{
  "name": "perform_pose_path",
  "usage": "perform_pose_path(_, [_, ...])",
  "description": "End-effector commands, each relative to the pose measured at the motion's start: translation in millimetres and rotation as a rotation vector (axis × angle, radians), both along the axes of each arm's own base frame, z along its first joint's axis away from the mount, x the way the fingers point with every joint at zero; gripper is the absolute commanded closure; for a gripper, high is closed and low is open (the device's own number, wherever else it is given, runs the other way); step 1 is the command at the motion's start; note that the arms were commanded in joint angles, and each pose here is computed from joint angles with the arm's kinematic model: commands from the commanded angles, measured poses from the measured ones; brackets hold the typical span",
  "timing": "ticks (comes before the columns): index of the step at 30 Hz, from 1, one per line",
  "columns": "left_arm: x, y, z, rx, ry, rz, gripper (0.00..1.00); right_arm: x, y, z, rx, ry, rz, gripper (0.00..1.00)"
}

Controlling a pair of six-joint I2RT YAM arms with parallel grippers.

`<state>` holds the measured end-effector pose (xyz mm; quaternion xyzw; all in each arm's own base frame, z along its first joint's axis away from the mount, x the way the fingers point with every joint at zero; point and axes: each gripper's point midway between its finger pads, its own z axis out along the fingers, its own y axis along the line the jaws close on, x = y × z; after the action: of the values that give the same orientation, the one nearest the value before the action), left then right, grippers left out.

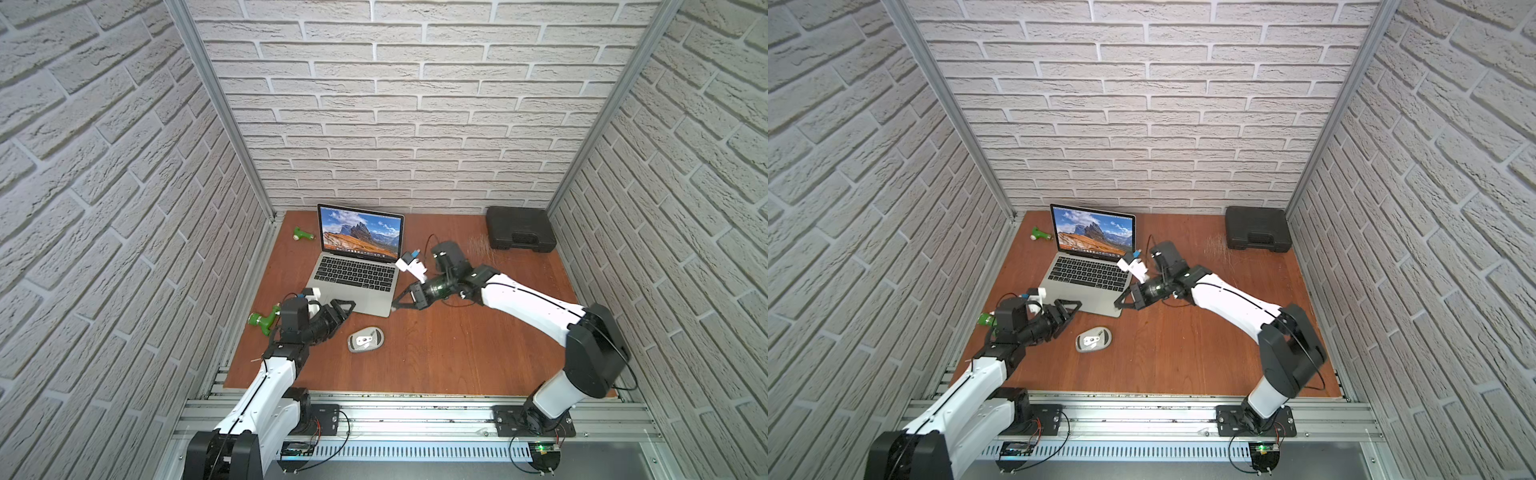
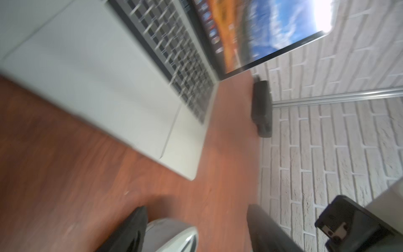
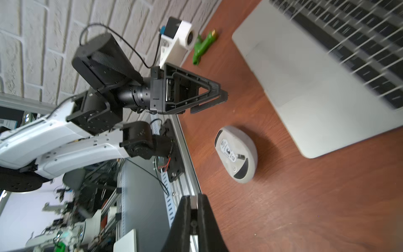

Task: Remove the wireless mouse receiver from the laptop
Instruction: Pick up the mouse from the center of the board.

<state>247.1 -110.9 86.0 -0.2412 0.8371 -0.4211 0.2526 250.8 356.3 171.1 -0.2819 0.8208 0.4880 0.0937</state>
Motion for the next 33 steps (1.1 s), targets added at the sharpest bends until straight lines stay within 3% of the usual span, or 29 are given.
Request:
perform_pose_path(1, [-21,6,-22,0.050,0.112,0.032,0.24,-10,35,-9,0.022,0.010,0.074,0.97])
perform_pose_path(5, [-30,13,-31,0.079,0.148,0.066,0.24,-14,65,-32,0.032,0.076,0.112,0.97])
perform_pose_path(12, [-43,-8,-52,0.070,0.205,-0.022,0.24,-4,78,-67,0.001,0.139,0.099,0.97])
perform_pose_path(26, [-38,-18,-52,0.074,0.184,-0.078,0.36,3,56,-92,-0.038,0.178,0.056,0.98])
perform_pose_path(33, [-47,-18,-43,0.063,0.154,-0.078,0.36,0,53,-97,-0.037,0.191,0.060,0.97])
